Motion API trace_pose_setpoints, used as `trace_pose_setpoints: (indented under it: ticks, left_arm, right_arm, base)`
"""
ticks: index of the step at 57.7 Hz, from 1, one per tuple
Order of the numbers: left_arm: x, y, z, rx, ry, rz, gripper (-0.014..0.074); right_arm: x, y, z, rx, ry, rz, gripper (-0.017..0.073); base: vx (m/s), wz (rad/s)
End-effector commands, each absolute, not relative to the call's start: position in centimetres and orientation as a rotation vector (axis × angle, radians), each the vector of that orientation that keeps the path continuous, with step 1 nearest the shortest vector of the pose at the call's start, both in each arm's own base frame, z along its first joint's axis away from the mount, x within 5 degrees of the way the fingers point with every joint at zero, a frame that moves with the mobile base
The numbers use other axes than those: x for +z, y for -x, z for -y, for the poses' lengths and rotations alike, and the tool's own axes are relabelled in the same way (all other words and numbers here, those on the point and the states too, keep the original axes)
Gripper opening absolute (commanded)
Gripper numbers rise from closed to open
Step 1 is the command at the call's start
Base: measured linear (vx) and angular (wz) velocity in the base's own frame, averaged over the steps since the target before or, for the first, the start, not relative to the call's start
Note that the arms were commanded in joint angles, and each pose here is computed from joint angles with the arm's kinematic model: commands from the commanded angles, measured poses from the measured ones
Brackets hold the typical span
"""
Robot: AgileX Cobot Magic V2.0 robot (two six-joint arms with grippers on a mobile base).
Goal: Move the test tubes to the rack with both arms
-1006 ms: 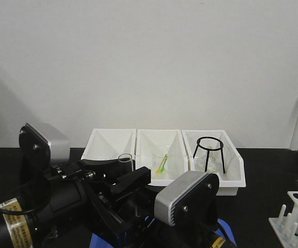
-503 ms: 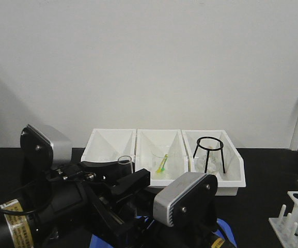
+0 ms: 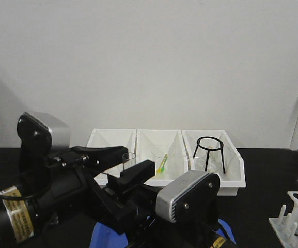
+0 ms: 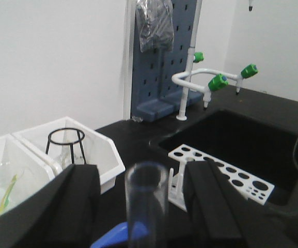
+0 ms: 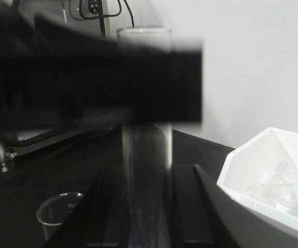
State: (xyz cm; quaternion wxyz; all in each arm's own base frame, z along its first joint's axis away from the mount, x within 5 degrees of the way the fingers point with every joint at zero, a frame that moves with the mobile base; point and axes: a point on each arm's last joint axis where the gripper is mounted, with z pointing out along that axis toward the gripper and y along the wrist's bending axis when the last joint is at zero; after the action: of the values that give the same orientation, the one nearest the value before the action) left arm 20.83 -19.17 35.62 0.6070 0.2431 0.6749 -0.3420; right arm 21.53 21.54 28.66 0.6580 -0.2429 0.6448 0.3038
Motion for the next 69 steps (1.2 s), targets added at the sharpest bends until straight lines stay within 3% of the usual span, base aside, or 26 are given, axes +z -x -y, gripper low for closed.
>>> trace_pose_setpoints:
  ticks: [1,14,19,31,45,57,69]
  left_arm:
    - [39.7,-20.1,19.2,-0.849,-0.551,-1.39,0.0477]
    - [44.0,-19.1,18.3,-0.84,-0.535,-1.25,0.0477]
    - [45.0,-18.2,17.4,-0.833,-0.52,-1.221,0.0477]
    - [45.9,-16.7,14.6,-0.704,-0.453,-1.32,0.0477]
    - [44.9,-16.5,12.4,-0.447,-0.456,-1.501,0.0477]
    - [43.9,-16.8,11.7,-0.354,-0.44,-1.616,0.0477]
    - [43.3,-16.9,11.4,-0.311,-0.425,-1.678,0.0477]
  right_arm:
    - [31.3,-21.5,-21.2,0.709,0.501,-1.322,-0.0007]
    - [31.3,-21.5,-21.2,0.695,0.502,-1.32,-0.0007]
    - [31.3,-21.9,-20.8,0.695,0.423,-1.349,-0.0007]
    - [30.9,-23.5,-18.8,0.507,0.31,-1.404,-0.0007]
    - [29.6,-26.3,-12.9,0.288,0.182,-1.472,-0.0007]
    - [28.9,-27.0,-6.1,0.087,0.06,-1.477,-0.0007]
    - [29.8,-26.9,0.3,-0.043,-0.157,-1.435,-0.0006]
  base:
    - [0.0,0.0]
    - [0.0,0.0]
    - [0.0,0.0]
    - [0.0,0.0]
    - [0.0,0.0]
    - [0.0,0.0]
    - [0.0,0.0]
